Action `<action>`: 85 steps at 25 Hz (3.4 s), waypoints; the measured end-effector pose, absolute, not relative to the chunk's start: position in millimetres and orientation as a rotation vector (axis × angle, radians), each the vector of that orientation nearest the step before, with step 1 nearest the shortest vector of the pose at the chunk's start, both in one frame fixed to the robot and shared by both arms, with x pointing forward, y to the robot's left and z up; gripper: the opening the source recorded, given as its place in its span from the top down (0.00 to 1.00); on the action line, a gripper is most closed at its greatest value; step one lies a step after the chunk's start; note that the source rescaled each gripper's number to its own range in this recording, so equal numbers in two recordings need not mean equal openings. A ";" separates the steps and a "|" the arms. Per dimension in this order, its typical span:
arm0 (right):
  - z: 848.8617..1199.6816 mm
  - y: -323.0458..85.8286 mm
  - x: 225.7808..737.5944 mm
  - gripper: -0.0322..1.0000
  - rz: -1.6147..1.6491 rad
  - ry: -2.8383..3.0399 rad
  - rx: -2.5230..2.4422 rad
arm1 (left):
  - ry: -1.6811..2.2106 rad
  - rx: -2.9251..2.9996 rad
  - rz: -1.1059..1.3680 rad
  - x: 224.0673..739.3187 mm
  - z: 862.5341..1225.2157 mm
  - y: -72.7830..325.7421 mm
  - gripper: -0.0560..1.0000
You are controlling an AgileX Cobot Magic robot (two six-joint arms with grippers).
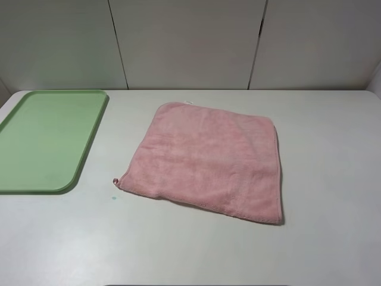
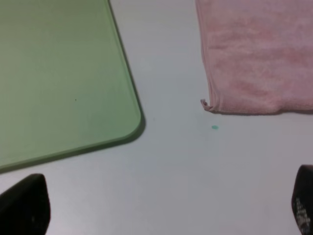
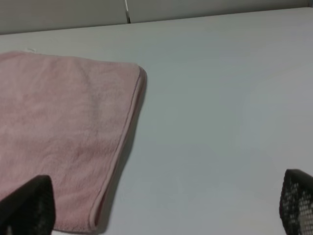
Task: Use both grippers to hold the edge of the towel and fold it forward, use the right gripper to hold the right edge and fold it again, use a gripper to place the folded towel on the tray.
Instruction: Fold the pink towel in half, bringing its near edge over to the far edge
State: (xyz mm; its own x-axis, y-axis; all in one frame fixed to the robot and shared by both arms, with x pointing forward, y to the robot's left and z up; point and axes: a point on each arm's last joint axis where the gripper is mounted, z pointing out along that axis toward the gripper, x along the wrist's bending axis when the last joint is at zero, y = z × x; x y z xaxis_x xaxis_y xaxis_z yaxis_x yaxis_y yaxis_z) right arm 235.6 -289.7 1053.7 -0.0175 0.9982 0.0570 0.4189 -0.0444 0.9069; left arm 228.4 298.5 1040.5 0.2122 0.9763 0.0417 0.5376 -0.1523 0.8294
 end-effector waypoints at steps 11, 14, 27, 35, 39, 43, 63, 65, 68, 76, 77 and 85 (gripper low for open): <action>1053.7 -289.7 235.6 0.00 1.034 1.519 1.548 | 1.411 1.791 0.800 228.4 1040.5 298.5 0.00; 1053.7 -289.7 235.6 0.00 1.034 1.519 1.548 | 1.411 1.791 0.800 228.4 1040.5 298.5 0.00; 1053.7 -289.7 235.6 0.00 1.034 1.519 1.548 | 1.411 1.791 0.800 228.4 1040.5 298.5 0.00; 1053.7 -289.7 235.6 0.00 1.034 1.519 1.548 | 1.410 1.790 0.801 228.5 1040.6 298.5 0.00; 1053.7 -289.7 235.6 0.00 1.034 1.519 1.548 | 1.410 1.790 0.801 228.5 1040.6 298.5 0.00; 1053.7 -289.7 235.6 0.00 1.034 1.519 1.548 | 1.410 1.790 0.801 228.5 1040.6 298.5 0.00; 1053.7 -289.7 235.6 0.00 1.034 1.519 1.548 | 1.410 1.790 0.801 228.5 1040.6 298.5 0.00; 1053.7 -289.7 235.6 0.00 1.034 1.520 1.548 | 1.408 1.792 0.803 228.5 1040.6 298.5 0.00; 1053.7 -289.7 235.8 0.00 1.033 1.523 1.546 | 1.394 1.806 0.812 228.5 1040.6 298.5 0.00; 1053.8 -286.5 254.9 0.00 1.015 1.664 1.607 | 1.408 1.900 0.775 239.0 1048.2 297.1 0.00; 1055.5 -286.2 257.1 0.00 1.009 1.685 1.601 | 1.409 1.926 0.766 242.8 1051.2 296.6 0.00; 1075.0 -283.9 277.6 0.00 0.929 1.895 1.431 | 1.365 2.143 0.700 280.7 1068.2 291.4 0.00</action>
State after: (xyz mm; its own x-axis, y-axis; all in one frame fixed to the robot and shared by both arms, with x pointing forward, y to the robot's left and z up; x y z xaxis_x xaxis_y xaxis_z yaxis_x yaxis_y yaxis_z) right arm 277.6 -283.9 1075.0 -0.2532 0.9666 -0.0404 0.5602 0.1805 0.8085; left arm 280.7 291.4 1068.2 0.3649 0.9182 0.1543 0.6607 -0.3721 0.6519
